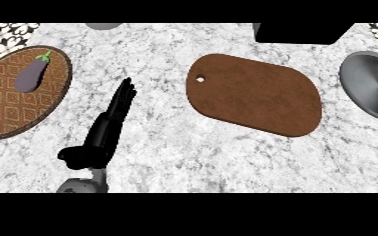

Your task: Pick the squash from the cutting board and place it in the pan

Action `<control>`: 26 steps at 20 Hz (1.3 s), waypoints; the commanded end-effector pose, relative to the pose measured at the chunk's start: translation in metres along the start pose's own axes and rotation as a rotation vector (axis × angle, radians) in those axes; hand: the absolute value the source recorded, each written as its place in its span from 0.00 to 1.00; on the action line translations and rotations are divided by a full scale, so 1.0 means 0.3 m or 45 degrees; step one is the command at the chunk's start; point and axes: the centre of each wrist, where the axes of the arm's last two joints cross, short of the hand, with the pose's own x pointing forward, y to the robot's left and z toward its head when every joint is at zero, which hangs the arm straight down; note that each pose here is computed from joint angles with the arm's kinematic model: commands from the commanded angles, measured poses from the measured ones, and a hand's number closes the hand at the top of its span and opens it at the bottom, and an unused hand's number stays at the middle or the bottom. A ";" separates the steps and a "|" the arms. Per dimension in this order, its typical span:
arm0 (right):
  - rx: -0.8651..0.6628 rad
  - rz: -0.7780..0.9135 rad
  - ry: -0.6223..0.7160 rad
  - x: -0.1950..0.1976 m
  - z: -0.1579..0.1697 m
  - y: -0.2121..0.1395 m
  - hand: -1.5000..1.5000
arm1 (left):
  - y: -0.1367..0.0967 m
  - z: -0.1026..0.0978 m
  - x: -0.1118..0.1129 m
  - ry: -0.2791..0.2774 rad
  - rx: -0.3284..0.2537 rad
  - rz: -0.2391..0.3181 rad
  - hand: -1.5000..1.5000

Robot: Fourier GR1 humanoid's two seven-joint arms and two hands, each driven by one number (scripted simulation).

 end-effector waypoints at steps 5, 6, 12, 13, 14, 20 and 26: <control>0.542 0.202 0.202 -0.152 0.024 0.014 0.00 | -0.044 -0.004 -0.012 -0.010 -0.023 0.017 0.50; 0.587 0.174 0.213 -0.136 0.009 0.010 0.00 | -0.035 -0.025 0.023 -0.024 -0.042 0.015 0.50; 0.681 -0.089 0.206 -0.119 -0.002 0.010 0.00 | -0.037 -0.008 0.010 -0.028 -0.045 0.014 0.50; 0.641 -0.125 0.188 -0.088 -0.006 0.016 0.00 | -0.023 -0.040 0.037 -0.040 -0.035 0.007 0.50; 0.591 -0.165 0.172 -0.101 -0.026 -0.004 0.00 | -0.025 -0.009 0.008 -0.023 -0.040 -0.011 0.50; 0.349 -0.470 0.178 -0.112 -0.027 -0.010 0.00 | -0.015 -0.010 0.022 -0.039 -0.029 -0.017 0.50; 0.377 -0.736 0.233 -0.225 -0.088 -0.103 0.00 | 0.001 -0.016 -0.015 -0.003 0.028 0.003 0.50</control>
